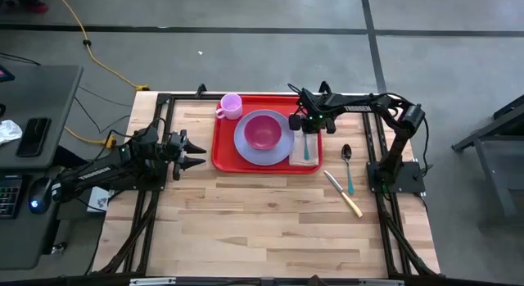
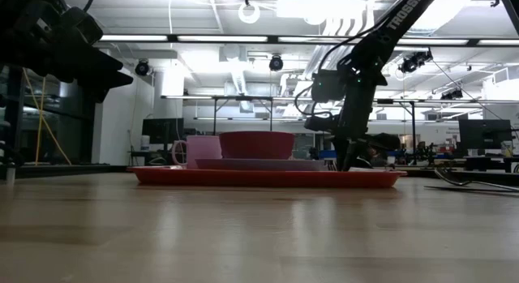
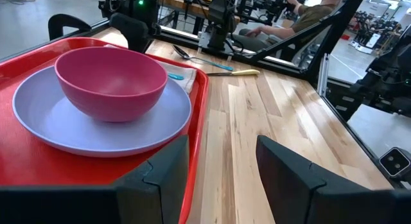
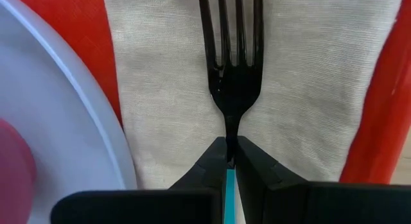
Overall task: Set up tray
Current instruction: Put the fork on the napkin on the tray, then put the spoon on the napkin on the tray
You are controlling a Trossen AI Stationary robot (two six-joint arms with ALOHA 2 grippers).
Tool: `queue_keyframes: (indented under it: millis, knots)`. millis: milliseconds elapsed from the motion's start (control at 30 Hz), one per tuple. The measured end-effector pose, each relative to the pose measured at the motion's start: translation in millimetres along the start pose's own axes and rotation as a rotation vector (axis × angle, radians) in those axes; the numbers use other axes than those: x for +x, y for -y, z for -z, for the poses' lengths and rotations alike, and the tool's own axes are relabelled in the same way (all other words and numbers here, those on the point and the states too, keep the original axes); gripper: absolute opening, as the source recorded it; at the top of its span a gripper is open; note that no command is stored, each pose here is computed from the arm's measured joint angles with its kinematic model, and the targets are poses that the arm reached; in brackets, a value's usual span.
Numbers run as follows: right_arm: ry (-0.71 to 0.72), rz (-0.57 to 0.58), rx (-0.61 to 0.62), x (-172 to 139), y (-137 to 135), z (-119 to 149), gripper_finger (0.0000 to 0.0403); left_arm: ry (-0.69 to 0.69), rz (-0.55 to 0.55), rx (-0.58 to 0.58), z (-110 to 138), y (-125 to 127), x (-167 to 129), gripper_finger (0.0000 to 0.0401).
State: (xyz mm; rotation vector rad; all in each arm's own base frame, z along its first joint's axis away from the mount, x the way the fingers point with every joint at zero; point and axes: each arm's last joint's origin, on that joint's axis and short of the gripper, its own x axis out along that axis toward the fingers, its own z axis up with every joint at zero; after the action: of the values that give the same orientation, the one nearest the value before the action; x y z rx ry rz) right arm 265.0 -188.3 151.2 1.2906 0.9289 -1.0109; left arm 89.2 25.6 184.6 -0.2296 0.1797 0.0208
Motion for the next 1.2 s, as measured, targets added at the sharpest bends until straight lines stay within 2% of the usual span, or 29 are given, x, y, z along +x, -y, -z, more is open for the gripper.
queue_keyframes:
  millis: [500,867,1200]
  knots:
    - [0.026,0.019,-0.001,-0.3,0.5,-0.6,0.0014,0.0,0.0,0.0,0.0,0.0,0.0,0.0211]
    - [0.033,0.022,-0.001,-0.5,0.6,-0.8,0.0083,0.0,0.0,0.0,0.0,0.0,0.0,0.0211]
    - [-0.003,-0.003,-0.002,-0.4,-0.2,0.3,0.009,0.0,0.0,0.0,0.0,0.0,0.0,0.0211]
